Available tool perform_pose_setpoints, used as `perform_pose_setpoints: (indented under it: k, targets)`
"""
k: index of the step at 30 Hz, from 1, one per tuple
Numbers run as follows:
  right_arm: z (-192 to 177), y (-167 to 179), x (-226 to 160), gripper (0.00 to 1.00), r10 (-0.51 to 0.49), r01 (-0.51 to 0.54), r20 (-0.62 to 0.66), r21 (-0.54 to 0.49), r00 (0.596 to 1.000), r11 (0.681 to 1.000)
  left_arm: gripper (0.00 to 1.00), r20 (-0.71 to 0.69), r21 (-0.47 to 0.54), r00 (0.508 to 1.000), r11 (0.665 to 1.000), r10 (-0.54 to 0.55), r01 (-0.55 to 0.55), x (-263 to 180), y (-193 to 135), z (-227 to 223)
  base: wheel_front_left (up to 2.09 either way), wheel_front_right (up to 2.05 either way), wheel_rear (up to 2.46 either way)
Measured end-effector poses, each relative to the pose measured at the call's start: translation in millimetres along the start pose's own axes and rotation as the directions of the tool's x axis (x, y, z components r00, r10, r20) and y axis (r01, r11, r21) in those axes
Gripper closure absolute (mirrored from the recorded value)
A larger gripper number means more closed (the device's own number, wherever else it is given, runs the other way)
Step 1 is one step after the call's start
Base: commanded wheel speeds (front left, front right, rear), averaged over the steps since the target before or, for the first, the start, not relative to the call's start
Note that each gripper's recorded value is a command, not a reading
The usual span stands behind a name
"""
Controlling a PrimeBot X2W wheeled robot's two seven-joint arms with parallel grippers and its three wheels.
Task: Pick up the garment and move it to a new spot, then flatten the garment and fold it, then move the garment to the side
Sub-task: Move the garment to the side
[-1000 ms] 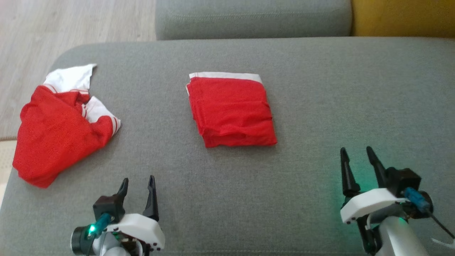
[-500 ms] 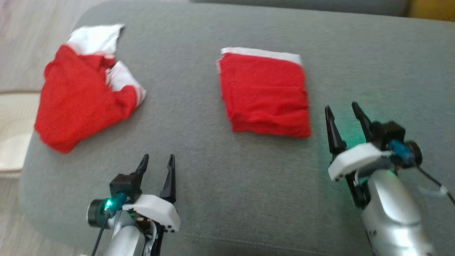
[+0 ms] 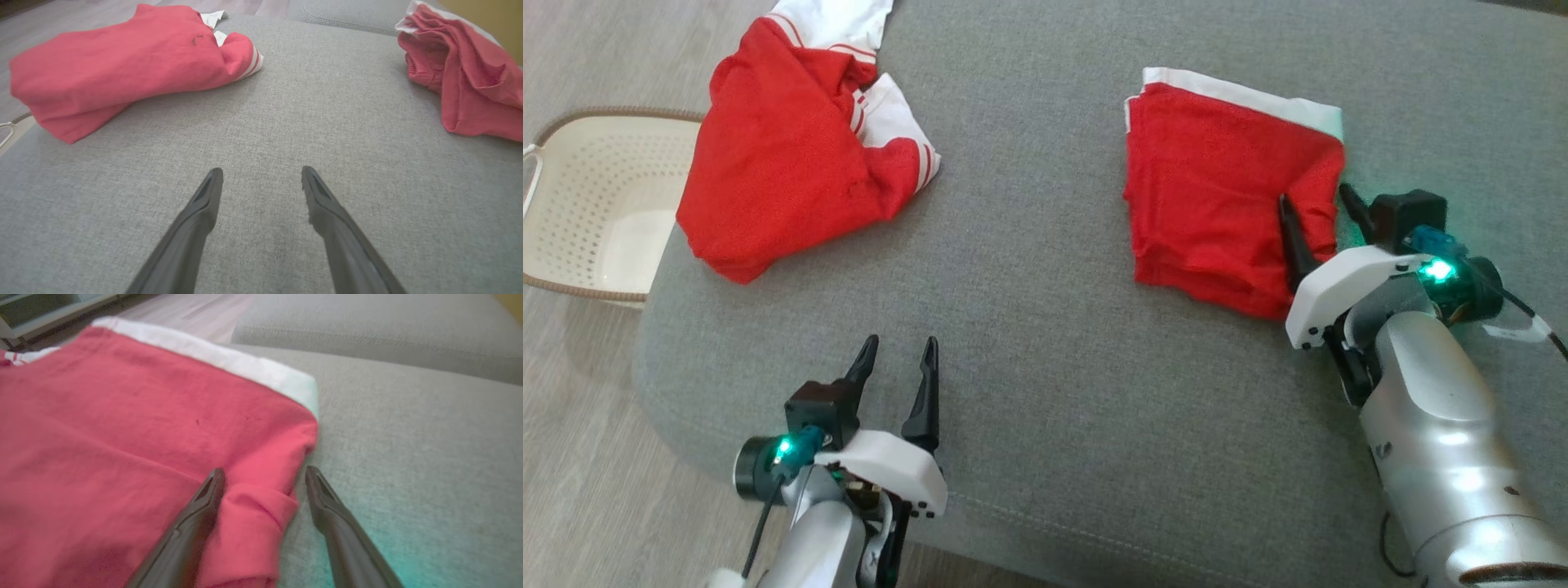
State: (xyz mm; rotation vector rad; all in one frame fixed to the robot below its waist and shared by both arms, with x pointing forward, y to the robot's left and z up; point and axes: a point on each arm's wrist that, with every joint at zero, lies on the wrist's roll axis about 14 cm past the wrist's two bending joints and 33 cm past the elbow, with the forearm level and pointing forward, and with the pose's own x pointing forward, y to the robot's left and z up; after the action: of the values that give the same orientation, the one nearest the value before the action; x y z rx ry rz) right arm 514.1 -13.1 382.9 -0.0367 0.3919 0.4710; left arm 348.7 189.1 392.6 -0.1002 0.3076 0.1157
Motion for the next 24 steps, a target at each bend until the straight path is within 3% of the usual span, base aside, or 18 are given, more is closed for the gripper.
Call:
perform_pose_setpoints:
  k: [2, 3, 4, 5, 6, 7, 14, 20, 24]
  targets:
    - [-13, 0, 2, 0.0, 0.002, -0.002, -0.054, -0.004, 0.999, 1.0, 0.0, -0.007, 0.001, 1.0, 1.0, 0.005, -0.005, 0, 1, -2, 0.0, 0.0, 0.0]
    - [-16, -1, 2, 0.07, -0.001, 0.001, -0.067, -0.001, 0.998, 1.0, 0.0, -0.009, 0.002, 1.0, 1.0, 0.005, -0.005, 0, 1, -3, 0.0, 0.0, 0.0]
    - [-17, -2, 2, 0.23, -0.006, 0.006, -0.076, 0.003, 0.997, 1.0, 0.0, -0.009, 0.002, 1.0, 1.0, 0.003, -0.003, 1, 1, -3, 0.0, 0.0, 0.0]
    - [-17, -4, 2, 0.51, -0.008, 0.008, -0.082, 0.004, 0.997, 1.0, 0.0, -0.008, 0.003, 1.0, 1.0, 0.001, -0.001, 2, 0, -2, 0.0, 0.0, 0.0]
    - [-17, -5, 2, 0.96, -0.011, 0.011, -0.085, 0.004, 0.996, 1.0, 0.0, -0.007, 0.004, 1.0, 1.0, -0.004, 0.004, 3, -2, -2, 0.0, 0.0, 0.0]
    - [-17, -6, 2, 1.0, -0.013, 0.014, -0.089, 0.005, 0.996, 1.0, 0.0, -0.004, 0.005, 1.0, 1.0, -0.01, 0.01, 4, -4, -1, 0.0, 0.0, 0.0]
    - [-13, -22, -10, 1.0, -0.056, 0.057, -0.047, 0.028, 0.997, 0.998, 0.0, 0.012, 0.01, 0.998, 0.998, -0.062, 0.062, 13, -20, 5, 0.0, 0.0, 0.0]
    - [-11, -61, -45, 1.0, -0.158, 0.158, -0.009, 0.057, 0.987, 0.986, 0.0, 0.024, 0.043, 0.982, 0.981, -0.189, 0.188, 26, -59, 10, 0.0, 0.0, 0.0]
    - [-15, -89, -76, 1.0, -0.237, 0.236, -0.004, 0.074, 0.972, 0.969, 0.0, 0.024, 0.062, 0.952, 0.951, -0.305, 0.303, 34, -98, 10, 0.0, 0.0, 0.0]
